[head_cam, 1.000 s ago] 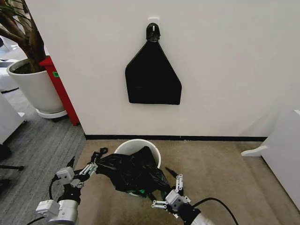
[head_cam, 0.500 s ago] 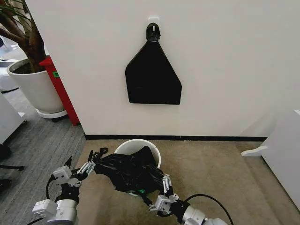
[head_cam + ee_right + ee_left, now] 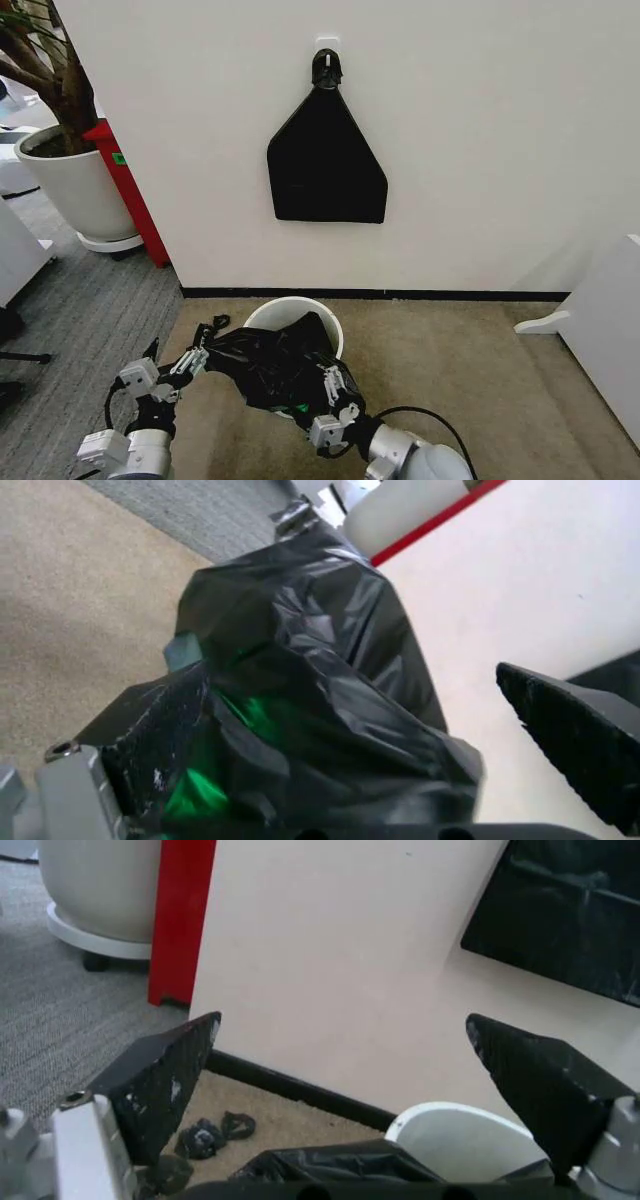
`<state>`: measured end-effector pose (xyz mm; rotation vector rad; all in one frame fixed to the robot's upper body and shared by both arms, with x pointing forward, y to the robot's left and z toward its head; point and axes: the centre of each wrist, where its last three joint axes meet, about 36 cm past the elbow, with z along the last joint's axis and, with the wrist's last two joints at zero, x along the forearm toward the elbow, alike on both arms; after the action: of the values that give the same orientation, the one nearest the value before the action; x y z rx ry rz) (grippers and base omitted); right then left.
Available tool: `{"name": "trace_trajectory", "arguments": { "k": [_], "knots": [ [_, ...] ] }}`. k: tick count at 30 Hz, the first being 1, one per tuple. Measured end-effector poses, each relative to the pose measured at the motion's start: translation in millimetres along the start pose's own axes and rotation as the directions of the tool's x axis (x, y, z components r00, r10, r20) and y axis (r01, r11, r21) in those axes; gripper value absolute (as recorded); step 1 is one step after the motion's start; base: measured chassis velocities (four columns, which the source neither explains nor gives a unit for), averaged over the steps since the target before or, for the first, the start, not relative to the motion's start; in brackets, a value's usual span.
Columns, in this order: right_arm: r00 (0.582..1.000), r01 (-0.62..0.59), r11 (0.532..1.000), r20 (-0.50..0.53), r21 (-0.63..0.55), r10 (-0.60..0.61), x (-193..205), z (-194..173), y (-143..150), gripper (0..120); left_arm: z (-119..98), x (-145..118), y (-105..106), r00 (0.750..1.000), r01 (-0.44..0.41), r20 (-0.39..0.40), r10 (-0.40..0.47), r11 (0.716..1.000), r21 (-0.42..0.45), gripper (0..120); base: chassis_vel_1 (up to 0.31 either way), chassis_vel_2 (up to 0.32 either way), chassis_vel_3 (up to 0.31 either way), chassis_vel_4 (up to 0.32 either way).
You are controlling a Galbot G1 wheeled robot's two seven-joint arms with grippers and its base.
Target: Place the garbage bag over the trash bin.
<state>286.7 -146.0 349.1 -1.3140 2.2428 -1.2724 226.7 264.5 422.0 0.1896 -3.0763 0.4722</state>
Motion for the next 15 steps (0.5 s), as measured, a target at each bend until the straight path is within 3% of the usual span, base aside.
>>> {"name": "trace_trajectory", "arguments": {
  "k": [15],
  "knots": [
    [1.0, 0.023, 1.0, -0.01, 0.009, -0.022, -21, 11, -1, 97, 3, 1, -2, 1.0, 0.006, -0.004, -0.006, 1.0, 0.013, 97, 0.0, 0.0, 0.0, 0.0]
  ]
}}
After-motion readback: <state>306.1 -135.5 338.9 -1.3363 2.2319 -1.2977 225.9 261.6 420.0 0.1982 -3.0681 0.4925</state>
